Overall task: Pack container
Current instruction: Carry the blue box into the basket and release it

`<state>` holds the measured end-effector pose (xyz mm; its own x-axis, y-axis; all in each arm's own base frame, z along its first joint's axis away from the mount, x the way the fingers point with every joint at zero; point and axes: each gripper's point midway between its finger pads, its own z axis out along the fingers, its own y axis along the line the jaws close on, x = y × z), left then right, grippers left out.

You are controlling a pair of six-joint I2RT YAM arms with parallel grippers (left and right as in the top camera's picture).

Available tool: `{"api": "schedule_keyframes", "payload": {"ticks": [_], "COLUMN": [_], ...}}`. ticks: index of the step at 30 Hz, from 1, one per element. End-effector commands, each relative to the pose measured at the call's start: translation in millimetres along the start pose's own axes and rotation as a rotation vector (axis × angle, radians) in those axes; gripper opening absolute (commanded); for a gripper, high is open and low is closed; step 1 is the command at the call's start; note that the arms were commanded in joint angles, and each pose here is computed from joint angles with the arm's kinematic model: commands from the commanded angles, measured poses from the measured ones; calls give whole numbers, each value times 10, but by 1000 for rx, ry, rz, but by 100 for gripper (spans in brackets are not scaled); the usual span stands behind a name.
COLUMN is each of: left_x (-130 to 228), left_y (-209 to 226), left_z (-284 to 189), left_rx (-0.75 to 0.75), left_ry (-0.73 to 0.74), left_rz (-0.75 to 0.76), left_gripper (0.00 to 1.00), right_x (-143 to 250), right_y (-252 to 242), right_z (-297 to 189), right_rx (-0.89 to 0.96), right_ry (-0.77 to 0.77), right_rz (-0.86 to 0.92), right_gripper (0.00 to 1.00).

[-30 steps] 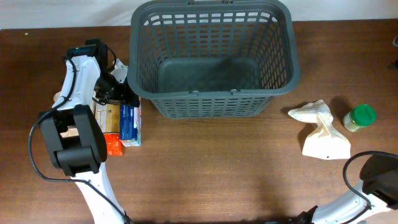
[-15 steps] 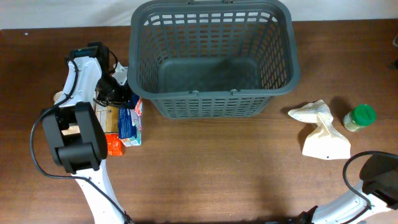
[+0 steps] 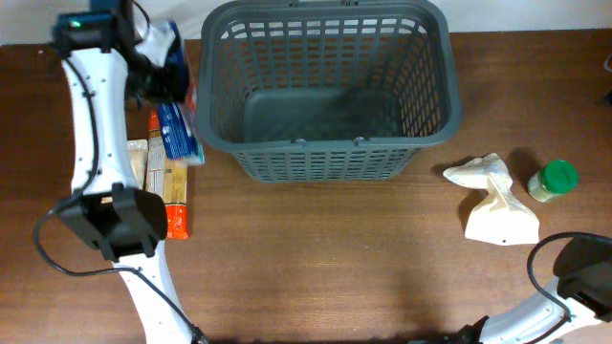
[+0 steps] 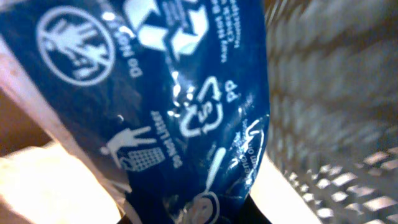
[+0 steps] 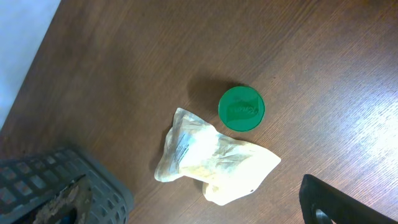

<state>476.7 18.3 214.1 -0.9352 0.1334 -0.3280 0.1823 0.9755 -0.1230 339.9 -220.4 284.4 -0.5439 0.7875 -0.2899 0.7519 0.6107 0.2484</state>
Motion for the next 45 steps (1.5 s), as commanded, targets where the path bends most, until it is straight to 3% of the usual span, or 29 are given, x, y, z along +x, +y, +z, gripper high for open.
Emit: {"api": "schedule_keyframes", "payload": {"ticks": [1,5,10,14,17,22,25,28,36,45], "left_x": [-315,-522,-668,-648,-545,-506,-473,-514,-385,-437], "left_y": [-105,-290,-935,-1702,-2239,-2554,-2442,-2191,-2232,-2304], "left_z": [-693,-1323,-2117,-2428,-2397,-1789,-1163,-585,509,1012], "left_rx": [-41,-88,-135,-143,-137,-138,-126,-222,-179,-231], "left_ry": [-223,-427,-690,-810,-823,-650,-454,-281,-78,-15], "left_rz": [34,131,410,751,1004,1170,1187,1211,1463,1578], "left_gripper": [2,2,1,2,2,2,2,2,2,2], "right_x": [1,1,1,1,1,1,1,1,1,1], "right_y": [-16,-16,-16,-16,-16,-16,-16,-16,-16,-16], "right_z": [-36,-36,-36,-36,-36,-36,-36,-36,-36,-36], "right_rx": [9,9,9,9,9,9,9,9,9,9], "right_ry": [-11,-11,-11,-11,-11,-11,-11,-11,-11,-11], "right_rz": [0,0,0,0,0,0,0,0,0,0], "right_gripper": [99,99,99,99,99,99,99,99,99,99]}}
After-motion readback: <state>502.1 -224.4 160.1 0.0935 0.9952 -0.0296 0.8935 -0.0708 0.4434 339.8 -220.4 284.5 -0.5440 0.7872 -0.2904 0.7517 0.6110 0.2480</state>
